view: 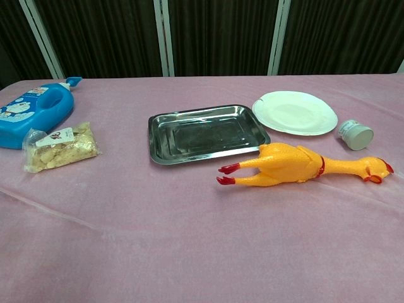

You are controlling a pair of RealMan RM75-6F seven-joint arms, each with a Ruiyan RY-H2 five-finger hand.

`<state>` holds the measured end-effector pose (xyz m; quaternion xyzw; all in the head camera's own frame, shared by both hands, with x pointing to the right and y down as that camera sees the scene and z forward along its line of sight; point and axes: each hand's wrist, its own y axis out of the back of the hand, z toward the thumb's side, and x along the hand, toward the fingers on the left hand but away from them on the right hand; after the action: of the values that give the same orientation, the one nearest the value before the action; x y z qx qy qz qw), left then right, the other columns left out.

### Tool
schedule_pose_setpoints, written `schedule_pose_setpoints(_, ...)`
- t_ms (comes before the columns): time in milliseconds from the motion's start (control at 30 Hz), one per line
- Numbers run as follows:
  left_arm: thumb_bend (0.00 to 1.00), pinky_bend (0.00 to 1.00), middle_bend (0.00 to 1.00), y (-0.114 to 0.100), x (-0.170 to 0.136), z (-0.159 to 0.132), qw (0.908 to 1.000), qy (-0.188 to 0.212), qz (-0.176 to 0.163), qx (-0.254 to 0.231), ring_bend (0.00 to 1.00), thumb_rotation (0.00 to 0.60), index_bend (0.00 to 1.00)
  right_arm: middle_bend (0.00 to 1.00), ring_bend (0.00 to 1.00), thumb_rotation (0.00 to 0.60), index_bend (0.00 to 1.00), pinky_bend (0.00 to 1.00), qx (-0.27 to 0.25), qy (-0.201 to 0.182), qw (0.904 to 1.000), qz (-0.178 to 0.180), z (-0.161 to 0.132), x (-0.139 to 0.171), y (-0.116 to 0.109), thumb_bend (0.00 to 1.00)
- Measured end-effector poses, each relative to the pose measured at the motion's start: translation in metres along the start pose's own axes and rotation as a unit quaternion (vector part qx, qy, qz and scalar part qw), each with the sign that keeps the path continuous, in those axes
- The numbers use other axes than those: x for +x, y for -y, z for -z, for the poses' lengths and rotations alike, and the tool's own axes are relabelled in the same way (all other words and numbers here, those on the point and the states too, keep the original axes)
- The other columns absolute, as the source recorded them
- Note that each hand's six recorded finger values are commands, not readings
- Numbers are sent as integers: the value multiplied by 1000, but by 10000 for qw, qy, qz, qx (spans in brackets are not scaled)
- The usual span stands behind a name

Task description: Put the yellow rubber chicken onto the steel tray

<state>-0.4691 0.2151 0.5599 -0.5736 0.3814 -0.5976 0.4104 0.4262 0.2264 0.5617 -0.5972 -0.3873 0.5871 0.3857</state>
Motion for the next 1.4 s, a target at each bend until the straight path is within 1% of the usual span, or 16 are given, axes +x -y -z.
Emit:
schedule_pose_setpoints(233,0,0,43,0,2,-3,10000,35,38,0,0,600,39,114,97,600,0,137,-16,-4,10000,-62,-1,-1,3,249)
schedule_pose_setpoints(467,0,0,43,-2,0,-4,10000,72,10,-41,0,600,39,114,98,600,0,137,-67,-56,10000,-12,-2,2,0,249)
schedule_pose_setpoints(667,0,0,43,-3,-1,-5,9999,98,8,-56,0,600,39,114,114,600,0,156,-187,-237,9995,-32,-9,-1,-1,249)
schedule_pose_setpoints(867,0,0,44,-4,-1,-6,9999,112,13,-65,0,600,39,115,128,600,1,165,-319,-510,9981,-113,-21,-11,-1,249)
schedule_pose_setpoints(967,0,0,44,-5,0,-6,9999,121,10,-63,0,600,40,126,142,600,16,181,-405,-635,9970,-166,-27,-16,-1,249)
schedule_pose_setpoints(1033,0,0,44,-6,1,-7,9999,136,9,-58,0,600,40,139,151,600,47,191,-454,-721,9961,-212,-32,-20,-1,249)
schedule_pose_setpoints(1067,0,0,44,-6,1,-8,9999,157,4,-54,0,600,40,151,157,600,70,198,-476,-768,9956,-236,-34,-22,-1,249)
schedule_pose_setpoints(1167,0,0,44,-9,3,-10,9998,206,-5,-55,0,600,40,176,173,600,101,217,-585,-1003,9925,-377,-46,-34,1,249)
schedule_pose_setpoints(1400,0,0,44,-13,5,-13,9997,248,-18,-51,0,600,40,197,194,600,141,245,-824,-1584,9792,-969,-83,-70,14,257)
